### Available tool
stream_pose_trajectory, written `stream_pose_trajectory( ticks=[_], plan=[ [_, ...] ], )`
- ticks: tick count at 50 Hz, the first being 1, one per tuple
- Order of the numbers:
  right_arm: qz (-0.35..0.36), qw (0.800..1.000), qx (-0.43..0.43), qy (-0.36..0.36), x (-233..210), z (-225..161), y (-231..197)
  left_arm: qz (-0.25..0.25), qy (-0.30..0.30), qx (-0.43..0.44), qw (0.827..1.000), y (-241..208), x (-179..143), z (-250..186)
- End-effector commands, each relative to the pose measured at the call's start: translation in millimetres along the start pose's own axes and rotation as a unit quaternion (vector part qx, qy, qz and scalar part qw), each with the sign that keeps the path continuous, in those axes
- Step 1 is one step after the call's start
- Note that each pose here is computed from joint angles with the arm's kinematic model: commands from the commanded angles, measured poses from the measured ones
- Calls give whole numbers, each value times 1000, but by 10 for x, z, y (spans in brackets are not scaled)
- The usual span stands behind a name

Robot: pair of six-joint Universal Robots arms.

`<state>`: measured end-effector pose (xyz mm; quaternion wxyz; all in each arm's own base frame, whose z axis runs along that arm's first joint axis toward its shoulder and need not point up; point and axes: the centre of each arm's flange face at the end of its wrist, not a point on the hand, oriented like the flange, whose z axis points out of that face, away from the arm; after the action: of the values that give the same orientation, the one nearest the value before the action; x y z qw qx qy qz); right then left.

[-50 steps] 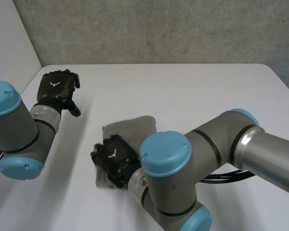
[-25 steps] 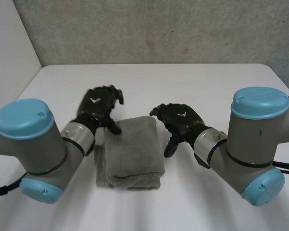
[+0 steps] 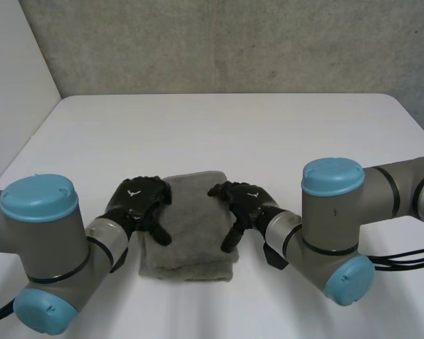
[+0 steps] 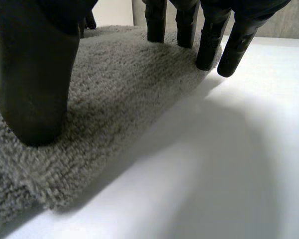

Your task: Fold the towel.

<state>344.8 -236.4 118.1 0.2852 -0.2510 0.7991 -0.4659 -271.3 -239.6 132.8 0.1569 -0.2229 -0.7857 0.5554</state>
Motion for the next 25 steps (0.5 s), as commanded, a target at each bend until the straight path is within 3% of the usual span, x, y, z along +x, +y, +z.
stream_pose_trajectory(
  ticks=[1, 7, 15, 20, 23, 25],
  plan=[
    [-13, 1000, 9, 14, -63, -7, -3, 24, -9, -9, 1000, 53, -65, 30],
    [-19, 1000, 23, 12, -122, -52, -96, 27, -9, 8, 1000, -59, -64, 33],
    [-30, 996, 82, 21, -159, -247, -538, 37, 4, 78, 996, -515, 47, -50],
    [-51, 980, 168, 89, -21, -580, -1141, 39, 6, 124, 991, -895, 94, -163],
    [-61, 974, 189, 110, 21, -684, -1293, 36, 3, 148, 988, -1134, 84, -233],
    [-86, 958, 228, 152, 99, -888, -1577, 23, 1, 177, 984, -1415, 65, -320]
  ],
)
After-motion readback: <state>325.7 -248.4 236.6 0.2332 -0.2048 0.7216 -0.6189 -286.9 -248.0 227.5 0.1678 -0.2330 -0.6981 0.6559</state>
